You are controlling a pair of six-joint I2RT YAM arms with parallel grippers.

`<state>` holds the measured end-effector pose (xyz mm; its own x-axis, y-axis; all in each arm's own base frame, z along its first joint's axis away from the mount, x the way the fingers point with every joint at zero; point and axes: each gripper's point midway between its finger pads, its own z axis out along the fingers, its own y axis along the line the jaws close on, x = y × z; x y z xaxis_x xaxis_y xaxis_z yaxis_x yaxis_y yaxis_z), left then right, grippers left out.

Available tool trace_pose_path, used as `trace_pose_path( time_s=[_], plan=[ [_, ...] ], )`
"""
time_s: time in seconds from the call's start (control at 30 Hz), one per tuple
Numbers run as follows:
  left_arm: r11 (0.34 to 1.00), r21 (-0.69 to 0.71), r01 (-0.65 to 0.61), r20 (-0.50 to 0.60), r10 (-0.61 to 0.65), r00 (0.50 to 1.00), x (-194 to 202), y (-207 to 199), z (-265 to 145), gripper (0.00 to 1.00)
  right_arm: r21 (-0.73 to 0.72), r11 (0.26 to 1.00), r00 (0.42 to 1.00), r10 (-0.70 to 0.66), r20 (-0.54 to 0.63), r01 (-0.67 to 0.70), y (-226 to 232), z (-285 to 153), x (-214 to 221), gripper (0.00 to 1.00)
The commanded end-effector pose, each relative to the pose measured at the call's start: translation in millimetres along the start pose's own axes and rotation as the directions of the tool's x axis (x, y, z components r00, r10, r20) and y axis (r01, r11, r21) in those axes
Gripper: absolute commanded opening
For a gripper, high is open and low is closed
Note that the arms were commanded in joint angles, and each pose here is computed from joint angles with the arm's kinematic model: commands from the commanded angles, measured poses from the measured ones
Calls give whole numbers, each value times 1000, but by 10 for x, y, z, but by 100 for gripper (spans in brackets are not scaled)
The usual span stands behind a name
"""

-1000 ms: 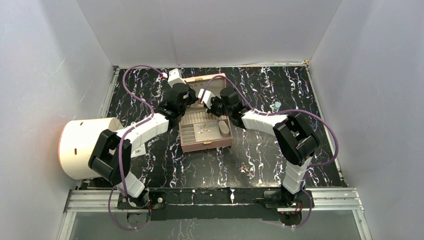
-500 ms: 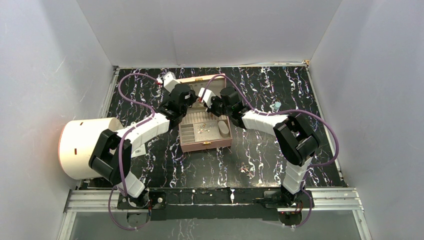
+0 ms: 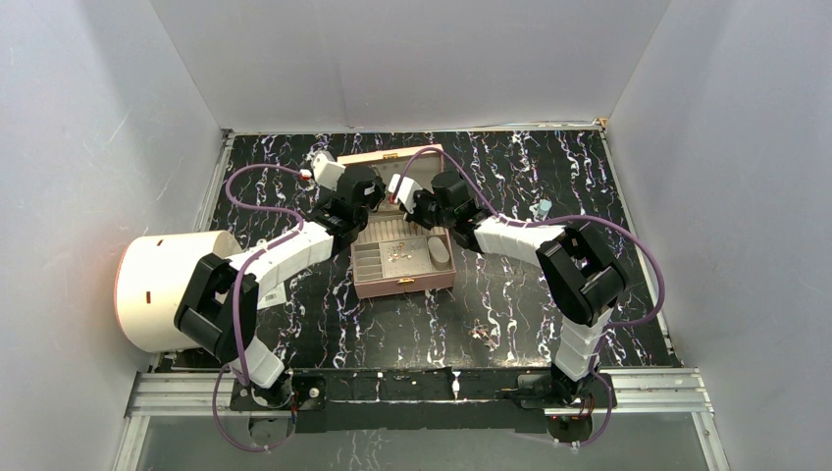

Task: Organize the mixed jewelry
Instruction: Adjust the jewelry in the jewelry box.

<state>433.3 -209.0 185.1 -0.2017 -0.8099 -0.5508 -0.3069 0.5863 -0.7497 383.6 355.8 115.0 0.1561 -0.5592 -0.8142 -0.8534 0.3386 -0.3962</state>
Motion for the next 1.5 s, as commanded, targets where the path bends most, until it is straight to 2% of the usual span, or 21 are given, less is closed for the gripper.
trace_pose_path(
  time_s=[0.0, 0.23, 0.47, 0.6, 0.77, 1.03, 1.27, 1.47],
  plan=[
    [987, 63, 145, 158, -154, 975, -491, -307, -59, 0, -165, 985, 999, 45, -24, -48, 514, -38, 47, 0],
    [985, 69, 160, 166, -169, 971, -520, -365, -38, 0, -165, 985, 999, 45, -25, -49, 521, -48, 59, 0],
    [992, 0, 123, 125, -122, 985, -277, -44, 53, 4, -160, 986, 999, 43, -18, -45, 498, -43, 24, 0],
    [995, -9, 96, 100, -94, 991, -210, 11, 54, 10, -165, 985, 999, 38, -25, -42, 523, -43, 53, 0],
    [999, -25, 47, 80, -45, 996, -198, 41, 14, 26, -169, 985, 999, 38, -25, -42, 533, -44, 60, 0],
    [999, -26, -28, 48, 29, 998, -188, 27, -39, 30, -176, 984, 999, 37, -17, -40, 532, -34, 29, 0],
    [979, -9, -205, -33, 205, 978, -126, 53, -148, 45, -172, 985, 1000, 22, -16, -25, 513, -80, 4, 0],
    [964, 43, -264, -66, 267, 962, -32, 65, -169, 46, -167, 986, 1000, 15, -8, -17, 496, -105, -31, 0]
  ],
)
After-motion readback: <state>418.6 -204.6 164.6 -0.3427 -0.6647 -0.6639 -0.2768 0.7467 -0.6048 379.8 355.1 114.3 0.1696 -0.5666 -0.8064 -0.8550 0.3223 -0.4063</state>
